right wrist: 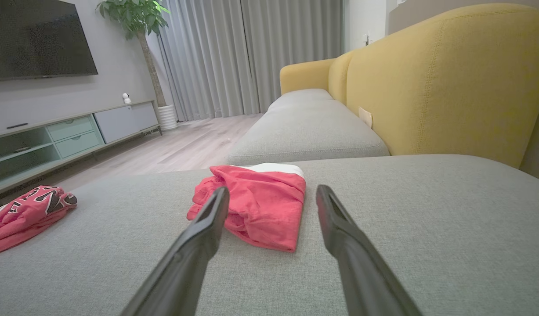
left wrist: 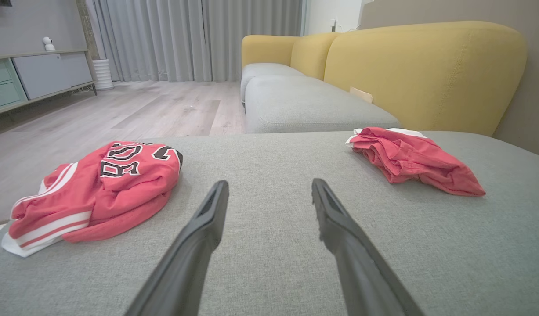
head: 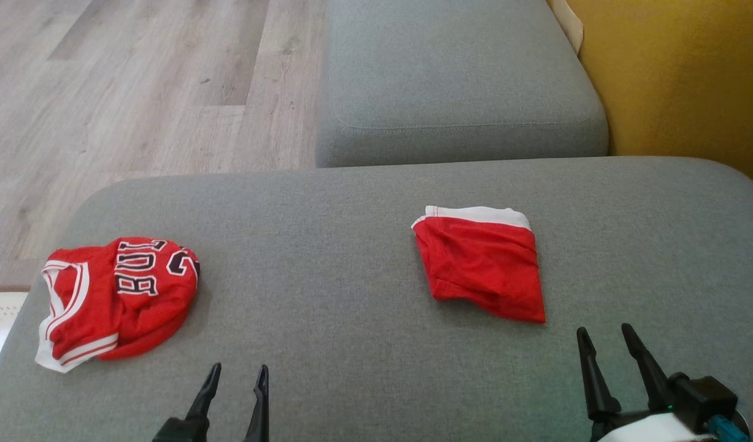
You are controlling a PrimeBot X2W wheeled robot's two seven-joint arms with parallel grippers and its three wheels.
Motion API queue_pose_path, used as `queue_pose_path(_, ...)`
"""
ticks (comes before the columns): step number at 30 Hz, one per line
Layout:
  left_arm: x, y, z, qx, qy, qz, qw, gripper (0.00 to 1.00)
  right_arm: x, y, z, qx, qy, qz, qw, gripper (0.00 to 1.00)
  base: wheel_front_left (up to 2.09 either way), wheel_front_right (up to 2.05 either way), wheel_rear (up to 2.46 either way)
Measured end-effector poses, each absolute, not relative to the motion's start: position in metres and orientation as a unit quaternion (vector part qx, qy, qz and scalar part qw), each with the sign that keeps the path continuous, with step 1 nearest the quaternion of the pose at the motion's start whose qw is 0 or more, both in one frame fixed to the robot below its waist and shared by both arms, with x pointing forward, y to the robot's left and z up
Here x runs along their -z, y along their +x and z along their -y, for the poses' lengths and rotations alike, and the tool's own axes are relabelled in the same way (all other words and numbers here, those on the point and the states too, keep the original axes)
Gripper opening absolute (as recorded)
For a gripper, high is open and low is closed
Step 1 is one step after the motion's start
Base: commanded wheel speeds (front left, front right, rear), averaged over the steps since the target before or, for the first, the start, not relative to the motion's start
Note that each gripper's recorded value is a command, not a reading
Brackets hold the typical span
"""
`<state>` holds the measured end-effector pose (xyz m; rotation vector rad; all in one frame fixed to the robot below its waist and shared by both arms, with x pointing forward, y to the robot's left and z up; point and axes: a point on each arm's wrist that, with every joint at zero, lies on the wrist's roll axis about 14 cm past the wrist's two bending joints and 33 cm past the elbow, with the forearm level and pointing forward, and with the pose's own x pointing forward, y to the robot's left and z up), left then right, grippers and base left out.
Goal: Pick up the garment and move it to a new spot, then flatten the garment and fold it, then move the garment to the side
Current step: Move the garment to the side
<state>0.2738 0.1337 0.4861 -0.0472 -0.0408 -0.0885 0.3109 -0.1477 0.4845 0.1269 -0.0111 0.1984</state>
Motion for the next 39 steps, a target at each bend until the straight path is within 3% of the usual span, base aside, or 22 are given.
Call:
queue_pose_path(21, -0.483, 0.276, -0.133, 0.039, -0.006, 0.012, 0.999, 1.0, -0.469, 0.316, 0.145, -0.102, 0.065, -0.023, 0.992, 1.0, 0.0, 0.0, 0.0)
queue_pose_path(26, -0.486, 0.282, -0.13, 0.046, -0.012, 0.013, 0.999, 1.0, -0.453, 0.324, 0.145, -0.09, 0.109, -0.053, 0.988, 1.0, 0.0, 0.0, 0.0)
queue_pose_path(39, -0.48, 0.298, -0.118, 0.072, -0.022, -0.005, 0.997, 1.0, -0.436, 0.426, 0.161, -0.082, 0.143, -0.179, 0.97, 1.0, 0.0, 0.0, 0.0)
